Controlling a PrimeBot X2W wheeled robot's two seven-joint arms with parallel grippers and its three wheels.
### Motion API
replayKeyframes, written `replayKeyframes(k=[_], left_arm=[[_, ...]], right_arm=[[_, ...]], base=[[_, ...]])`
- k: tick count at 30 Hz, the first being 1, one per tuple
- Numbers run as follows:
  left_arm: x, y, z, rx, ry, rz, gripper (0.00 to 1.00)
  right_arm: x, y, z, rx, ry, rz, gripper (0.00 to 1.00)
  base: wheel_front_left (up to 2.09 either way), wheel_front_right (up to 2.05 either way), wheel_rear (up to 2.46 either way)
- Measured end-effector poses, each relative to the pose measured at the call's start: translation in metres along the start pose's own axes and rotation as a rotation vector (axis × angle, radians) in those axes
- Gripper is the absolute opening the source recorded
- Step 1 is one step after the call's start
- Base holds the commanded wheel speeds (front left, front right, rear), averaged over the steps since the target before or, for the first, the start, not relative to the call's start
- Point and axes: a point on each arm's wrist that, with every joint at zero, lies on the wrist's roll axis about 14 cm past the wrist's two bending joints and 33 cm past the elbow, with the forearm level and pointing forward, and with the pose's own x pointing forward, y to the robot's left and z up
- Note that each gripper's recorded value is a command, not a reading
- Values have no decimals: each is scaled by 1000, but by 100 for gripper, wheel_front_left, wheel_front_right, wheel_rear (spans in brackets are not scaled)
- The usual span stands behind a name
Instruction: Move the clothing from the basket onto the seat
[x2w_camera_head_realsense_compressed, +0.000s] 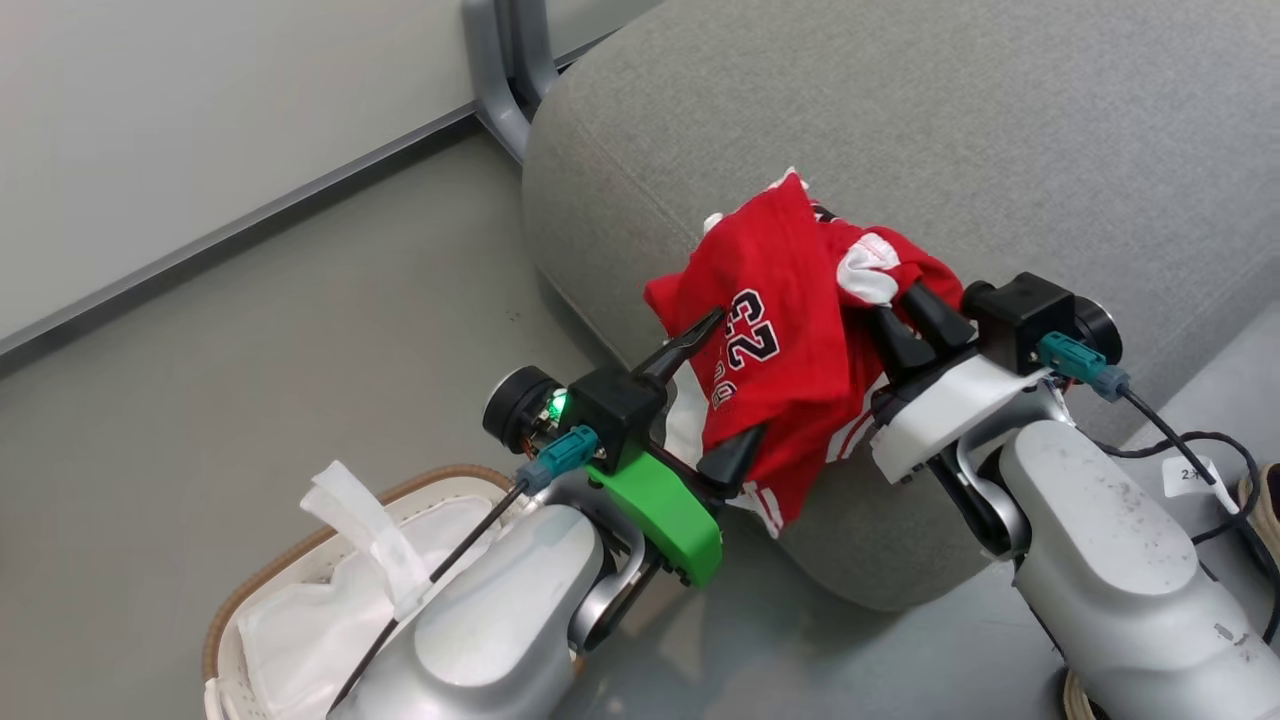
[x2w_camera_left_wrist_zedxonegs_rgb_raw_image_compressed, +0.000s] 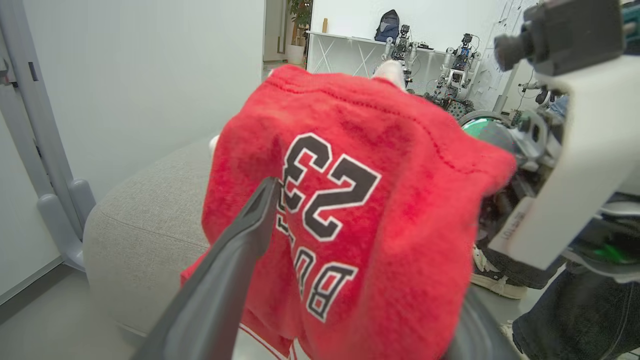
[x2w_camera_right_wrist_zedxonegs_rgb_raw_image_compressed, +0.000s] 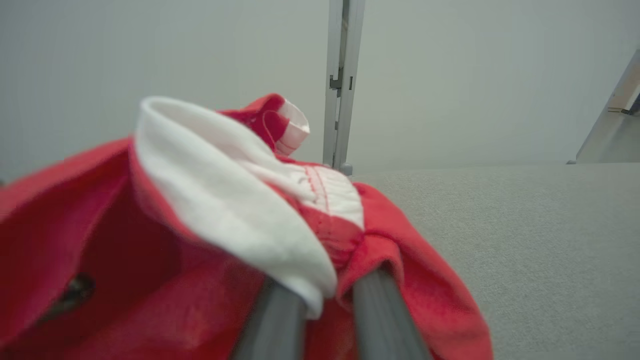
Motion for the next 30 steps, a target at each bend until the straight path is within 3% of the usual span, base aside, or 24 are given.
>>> replayKeyframes(k=[7,19,30], left_arm=[[7,1,-5,-18,6,-24,100],[1,46,-31,-27,37,59,100],[-10,93,-45,-30,25,126,100]], right_arm=[[-1,-19,-3,-49,19,-42,0],[60,-96,75,-289,-106,-155,0],[115,-142,110,-417,-154,-252,0]], base=[[0,0,0],[0,0,0],[0,0,0]])
